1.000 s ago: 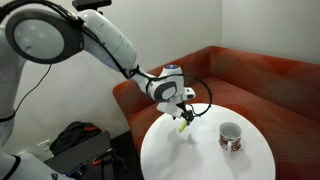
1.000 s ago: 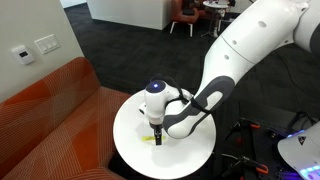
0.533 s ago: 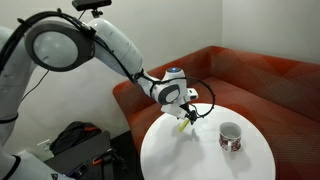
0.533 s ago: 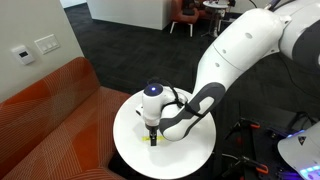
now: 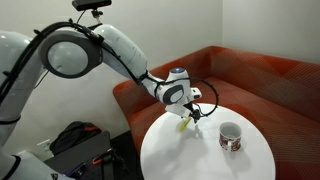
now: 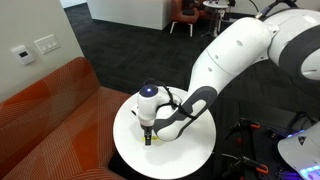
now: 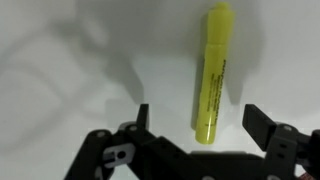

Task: Place the marker in the mug

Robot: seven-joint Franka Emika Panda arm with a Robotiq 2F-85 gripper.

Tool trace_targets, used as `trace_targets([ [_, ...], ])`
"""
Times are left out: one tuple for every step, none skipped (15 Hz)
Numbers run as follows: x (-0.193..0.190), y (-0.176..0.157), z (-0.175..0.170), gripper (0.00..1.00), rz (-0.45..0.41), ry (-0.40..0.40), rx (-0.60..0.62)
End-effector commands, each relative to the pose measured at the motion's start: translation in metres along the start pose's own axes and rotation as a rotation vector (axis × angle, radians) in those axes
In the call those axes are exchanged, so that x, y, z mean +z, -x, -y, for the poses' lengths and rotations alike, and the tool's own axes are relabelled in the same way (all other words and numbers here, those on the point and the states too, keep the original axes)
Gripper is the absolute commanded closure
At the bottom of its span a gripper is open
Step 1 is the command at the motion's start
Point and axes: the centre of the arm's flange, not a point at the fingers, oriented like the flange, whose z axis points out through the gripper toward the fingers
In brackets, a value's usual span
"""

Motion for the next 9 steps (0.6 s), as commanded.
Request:
trace_targets([
  [0.0050, -0.0128, -0.0013, 0.31, -0.010, 0.006, 0.012],
  [0.0057, -0.0137, -0.0017, 0.40, -0.011, 0.006, 0.013],
  [0.0063, -0.0141, -0.0019, 0.47, -0.012, 0.006, 0.013],
  [0.0069, -0.0146, -0.0021, 0.56, -0.013, 0.007, 0.013],
  [0.0071, -0.0149, -0.0020, 0.63, -0.013, 0.007, 0.013],
  [0.0055, -0.0160, -0.0021, 0.69, -0.016, 0.008, 0.012],
  [0.0049, -0.0162, -0.0020, 0.78, -0.017, 0.007, 0.010],
  [0.0037, -0.0162, -0.0017, 0.85, -0.016, 0.000, 0.005],
  [0.0030, -0.0161, -0.0011, 0.94, -0.016, -0.003, 0.006],
])
